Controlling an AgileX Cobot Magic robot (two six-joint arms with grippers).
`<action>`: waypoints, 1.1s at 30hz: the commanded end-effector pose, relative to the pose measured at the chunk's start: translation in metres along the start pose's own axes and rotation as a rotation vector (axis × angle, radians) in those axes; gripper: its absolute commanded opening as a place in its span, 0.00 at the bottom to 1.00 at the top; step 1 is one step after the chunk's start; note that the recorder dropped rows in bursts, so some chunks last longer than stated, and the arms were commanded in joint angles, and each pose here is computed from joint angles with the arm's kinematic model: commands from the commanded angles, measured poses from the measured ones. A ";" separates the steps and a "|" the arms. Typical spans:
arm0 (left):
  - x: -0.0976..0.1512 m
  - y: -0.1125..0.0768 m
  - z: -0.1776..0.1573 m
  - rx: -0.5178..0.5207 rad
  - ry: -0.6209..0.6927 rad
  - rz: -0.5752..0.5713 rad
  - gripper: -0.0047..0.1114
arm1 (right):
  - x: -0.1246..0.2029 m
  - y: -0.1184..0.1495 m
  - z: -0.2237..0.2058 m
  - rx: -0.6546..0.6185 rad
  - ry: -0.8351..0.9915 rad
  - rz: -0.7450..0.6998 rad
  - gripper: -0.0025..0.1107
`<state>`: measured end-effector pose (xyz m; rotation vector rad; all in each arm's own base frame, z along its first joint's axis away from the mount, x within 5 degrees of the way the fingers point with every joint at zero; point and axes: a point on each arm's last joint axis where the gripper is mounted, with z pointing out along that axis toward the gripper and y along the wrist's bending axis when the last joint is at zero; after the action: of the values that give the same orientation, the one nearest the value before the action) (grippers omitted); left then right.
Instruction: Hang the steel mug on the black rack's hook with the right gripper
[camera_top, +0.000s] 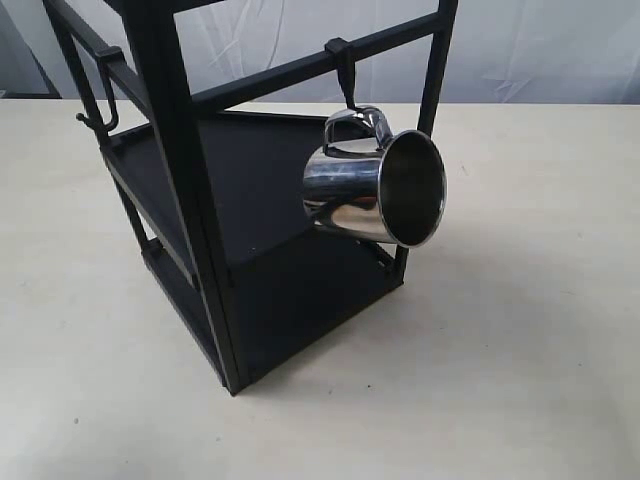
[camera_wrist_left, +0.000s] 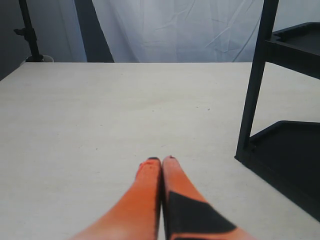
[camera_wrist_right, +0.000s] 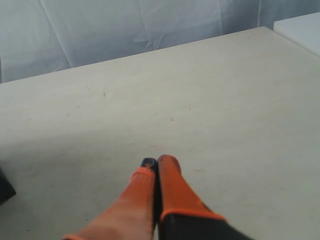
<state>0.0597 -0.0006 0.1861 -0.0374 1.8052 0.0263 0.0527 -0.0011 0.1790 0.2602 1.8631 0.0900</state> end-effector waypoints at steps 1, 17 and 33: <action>-0.002 0.000 -0.001 0.001 -0.024 -0.011 0.05 | 0.000 -0.001 0.000 0.007 -0.012 -0.006 0.02; -0.002 0.000 -0.001 0.001 -0.024 -0.011 0.05 | 0.000 -0.001 0.000 0.007 -0.012 -0.006 0.02; -0.002 0.000 -0.001 0.001 -0.024 -0.011 0.05 | 0.000 -0.001 0.000 0.007 -0.019 -0.001 0.02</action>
<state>0.0597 -0.0006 0.1861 -0.0374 1.8052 0.0263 0.0527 -0.0012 0.1792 0.2602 1.8610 0.0897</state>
